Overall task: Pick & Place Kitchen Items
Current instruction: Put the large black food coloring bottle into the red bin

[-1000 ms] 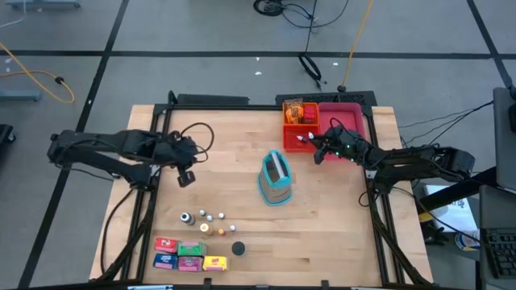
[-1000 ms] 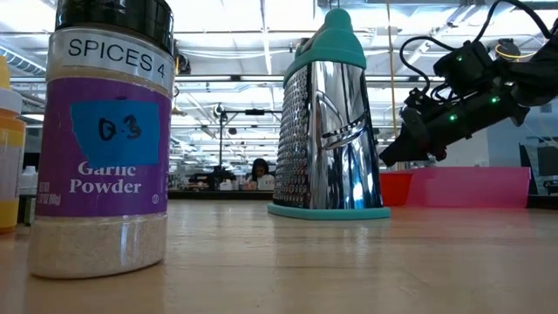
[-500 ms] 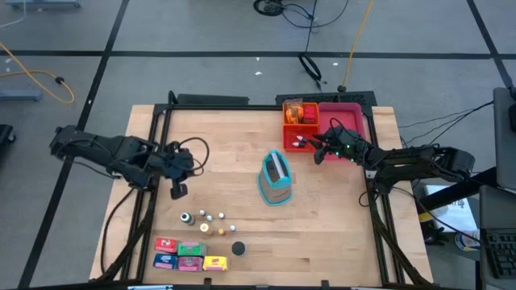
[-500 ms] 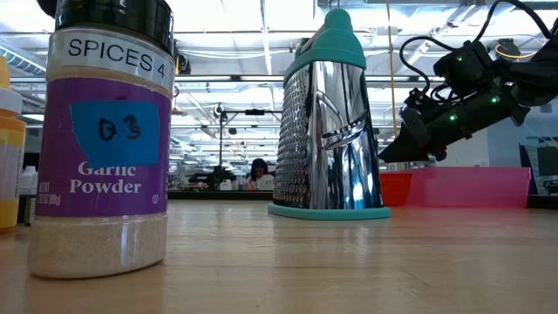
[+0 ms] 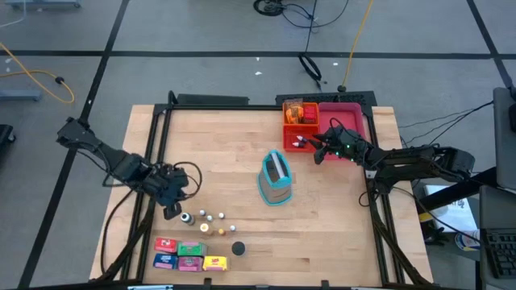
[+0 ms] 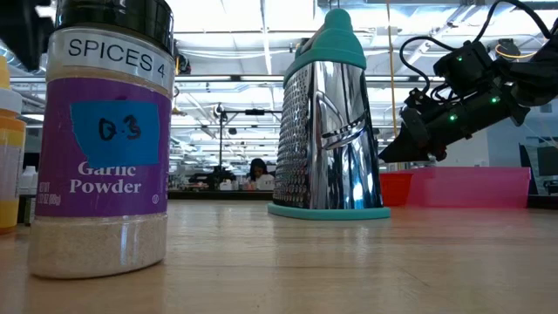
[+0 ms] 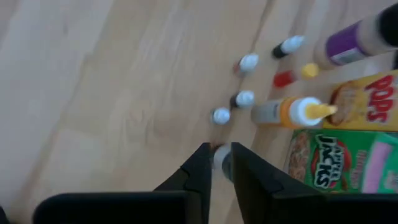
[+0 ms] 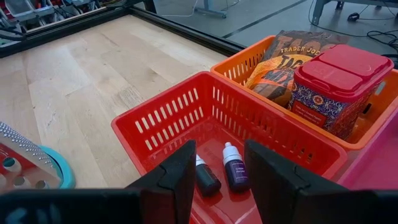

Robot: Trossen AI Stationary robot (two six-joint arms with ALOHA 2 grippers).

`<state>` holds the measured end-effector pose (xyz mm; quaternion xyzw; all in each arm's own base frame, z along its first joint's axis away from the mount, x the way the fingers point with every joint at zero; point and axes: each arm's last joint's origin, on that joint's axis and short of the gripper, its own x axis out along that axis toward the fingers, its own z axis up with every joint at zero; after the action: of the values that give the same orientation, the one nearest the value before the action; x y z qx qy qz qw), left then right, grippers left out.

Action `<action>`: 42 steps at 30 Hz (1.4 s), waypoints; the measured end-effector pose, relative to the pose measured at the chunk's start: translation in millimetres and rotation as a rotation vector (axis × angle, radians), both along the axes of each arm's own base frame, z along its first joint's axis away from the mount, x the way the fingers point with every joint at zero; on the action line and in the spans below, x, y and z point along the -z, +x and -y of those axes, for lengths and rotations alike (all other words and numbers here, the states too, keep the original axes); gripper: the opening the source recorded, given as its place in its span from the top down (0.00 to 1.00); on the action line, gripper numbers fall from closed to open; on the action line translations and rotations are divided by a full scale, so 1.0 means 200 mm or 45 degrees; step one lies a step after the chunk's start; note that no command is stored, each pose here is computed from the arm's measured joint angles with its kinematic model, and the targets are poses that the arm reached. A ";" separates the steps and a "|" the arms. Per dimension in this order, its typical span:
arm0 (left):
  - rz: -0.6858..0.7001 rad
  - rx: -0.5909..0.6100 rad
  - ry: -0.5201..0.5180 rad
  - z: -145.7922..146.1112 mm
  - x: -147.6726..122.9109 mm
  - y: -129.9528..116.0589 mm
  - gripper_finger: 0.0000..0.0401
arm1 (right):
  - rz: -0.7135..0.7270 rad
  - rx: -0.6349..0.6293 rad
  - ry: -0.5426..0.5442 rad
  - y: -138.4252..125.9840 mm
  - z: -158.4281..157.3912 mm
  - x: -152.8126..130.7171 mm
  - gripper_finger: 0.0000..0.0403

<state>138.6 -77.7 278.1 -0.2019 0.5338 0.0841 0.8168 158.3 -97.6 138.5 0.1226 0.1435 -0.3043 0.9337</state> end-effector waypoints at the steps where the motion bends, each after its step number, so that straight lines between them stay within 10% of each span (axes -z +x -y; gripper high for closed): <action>1: -0.011 -0.021 -0.014 0.01 0.02 -0.01 0.80 | 0.000 0.000 0.000 0.00 0.00 0.00 0.68; 10: 0.079 -0.018 -0.169 0.11 0.07 0.01 0.65 | 0.001 -0.005 0.002 0.00 0.00 0.00 0.68; 42: -0.206 0.030 -0.054 0.29 0.26 0.08 0.64 | 0.001 -0.006 0.002 0.00 0.00 0.00 0.68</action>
<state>153.7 -136.3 226.0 -0.2055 0.6020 0.0792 0.7676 158.4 -97.4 138.4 0.1229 0.1438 -0.3019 0.9344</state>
